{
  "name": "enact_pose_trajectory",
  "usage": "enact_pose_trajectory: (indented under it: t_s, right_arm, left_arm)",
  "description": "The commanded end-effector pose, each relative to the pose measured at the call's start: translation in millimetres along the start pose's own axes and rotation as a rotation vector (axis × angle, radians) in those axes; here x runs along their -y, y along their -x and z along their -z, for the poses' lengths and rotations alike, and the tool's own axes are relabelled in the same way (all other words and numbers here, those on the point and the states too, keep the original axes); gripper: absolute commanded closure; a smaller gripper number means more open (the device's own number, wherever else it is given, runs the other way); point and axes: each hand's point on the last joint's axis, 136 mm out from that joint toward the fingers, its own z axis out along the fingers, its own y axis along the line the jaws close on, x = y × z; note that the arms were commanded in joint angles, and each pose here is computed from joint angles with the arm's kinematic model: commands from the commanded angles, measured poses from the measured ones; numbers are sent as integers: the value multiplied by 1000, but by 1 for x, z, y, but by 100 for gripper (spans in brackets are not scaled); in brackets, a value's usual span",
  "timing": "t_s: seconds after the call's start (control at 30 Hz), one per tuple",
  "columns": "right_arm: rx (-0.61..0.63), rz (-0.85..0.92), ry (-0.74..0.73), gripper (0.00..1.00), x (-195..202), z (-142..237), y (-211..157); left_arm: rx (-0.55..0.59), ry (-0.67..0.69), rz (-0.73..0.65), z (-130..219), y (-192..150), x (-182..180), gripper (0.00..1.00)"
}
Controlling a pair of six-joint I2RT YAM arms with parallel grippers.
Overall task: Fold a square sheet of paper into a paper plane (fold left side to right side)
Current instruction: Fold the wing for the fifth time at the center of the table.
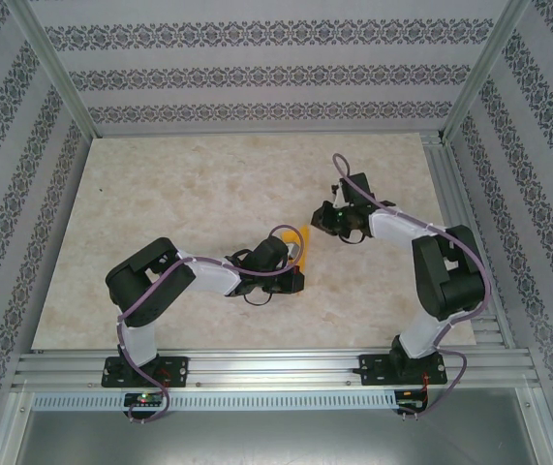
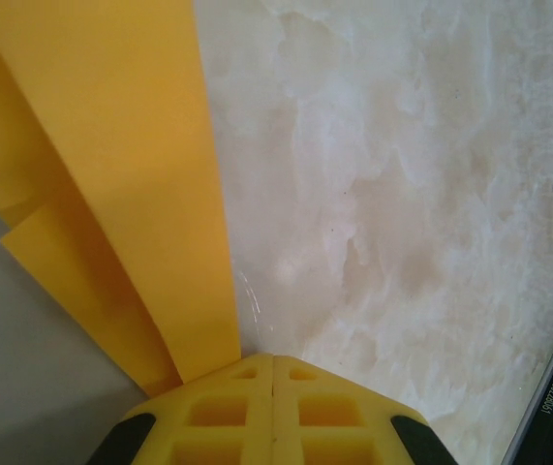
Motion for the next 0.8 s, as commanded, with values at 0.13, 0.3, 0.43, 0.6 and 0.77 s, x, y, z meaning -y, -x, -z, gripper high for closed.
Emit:
enact_pose_trajectory:
  t_s: [0.13,0.3,0.43,0.6,0.77]
  right_arm:
    - [-73,-16,48,88,-12,-30,-33]
    - [-90,0,-1,89,1,-50,-28]
    - [-82,41,-75,89,18,-61,-19]
    - [-47,71,-127,89,33,-61,-3]
    - [-19,84,-138,89,41,-62,13]
  left_arm:
    - [-155,121,50,-5,-54,-36,95]
    - [-156,118,47,-5,-54,-34,95]
    - [-159,110,45,-6,-54,-32,95]
    - [-167,100,46,-8,-57,-32,95]
    - [-168,98,50,-8,-57,-32,95]
